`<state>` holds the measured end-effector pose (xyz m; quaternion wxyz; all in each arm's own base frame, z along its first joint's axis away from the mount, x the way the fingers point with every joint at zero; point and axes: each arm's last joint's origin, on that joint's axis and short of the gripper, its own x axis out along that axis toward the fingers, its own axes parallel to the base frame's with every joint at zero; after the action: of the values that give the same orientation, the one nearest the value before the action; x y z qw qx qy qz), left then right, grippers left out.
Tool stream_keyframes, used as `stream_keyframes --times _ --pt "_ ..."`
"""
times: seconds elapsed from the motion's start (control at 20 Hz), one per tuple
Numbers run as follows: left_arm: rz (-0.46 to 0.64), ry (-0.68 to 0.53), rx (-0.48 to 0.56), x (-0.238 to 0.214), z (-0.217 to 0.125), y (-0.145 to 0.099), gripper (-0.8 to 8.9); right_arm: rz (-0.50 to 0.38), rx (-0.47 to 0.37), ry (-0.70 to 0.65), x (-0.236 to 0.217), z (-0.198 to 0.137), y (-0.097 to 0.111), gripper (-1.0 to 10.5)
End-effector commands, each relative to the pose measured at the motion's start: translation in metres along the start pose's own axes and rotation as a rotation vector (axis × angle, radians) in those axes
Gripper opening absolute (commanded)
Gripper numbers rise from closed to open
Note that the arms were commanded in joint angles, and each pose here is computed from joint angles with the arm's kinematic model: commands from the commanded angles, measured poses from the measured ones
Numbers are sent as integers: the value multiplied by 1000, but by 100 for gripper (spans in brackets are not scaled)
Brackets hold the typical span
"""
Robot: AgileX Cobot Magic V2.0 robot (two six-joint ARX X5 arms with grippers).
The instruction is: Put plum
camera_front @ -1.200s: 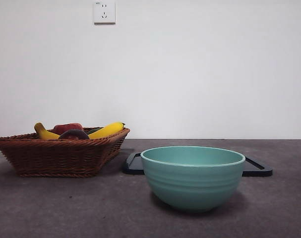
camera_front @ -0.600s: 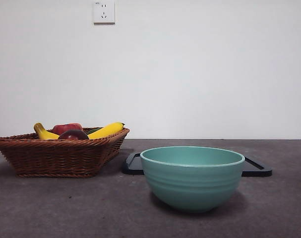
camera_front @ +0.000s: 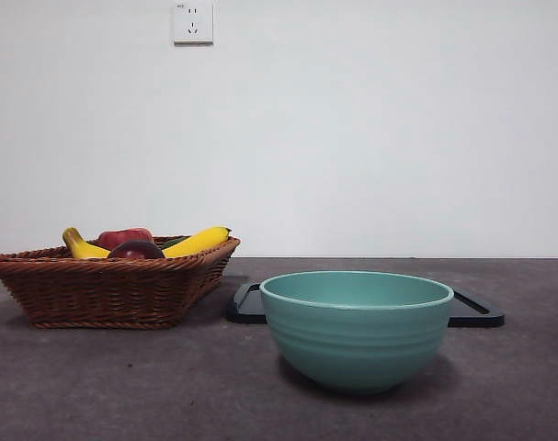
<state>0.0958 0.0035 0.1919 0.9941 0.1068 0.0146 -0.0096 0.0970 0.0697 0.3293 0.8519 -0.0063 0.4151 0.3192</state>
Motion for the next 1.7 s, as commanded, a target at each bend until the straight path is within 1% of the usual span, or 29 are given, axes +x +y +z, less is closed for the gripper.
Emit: stream_keyframes --times 0.05,0.3,0.55,1.7 --pt "8 -1 -14 0 -9 -1 8 5 -12 -12 -2 3 2 6" --pt "0 36 -29 3 -30 -6 8 5 -12 -12 -2 3 2 6" --pt "-22 146 -38 1 -42 -9 8 5 -12 -12 -2 3 2 6" --pt "-22 145 -41 1 -42 -9 8 6 -16 -15 -3 3 2 6"
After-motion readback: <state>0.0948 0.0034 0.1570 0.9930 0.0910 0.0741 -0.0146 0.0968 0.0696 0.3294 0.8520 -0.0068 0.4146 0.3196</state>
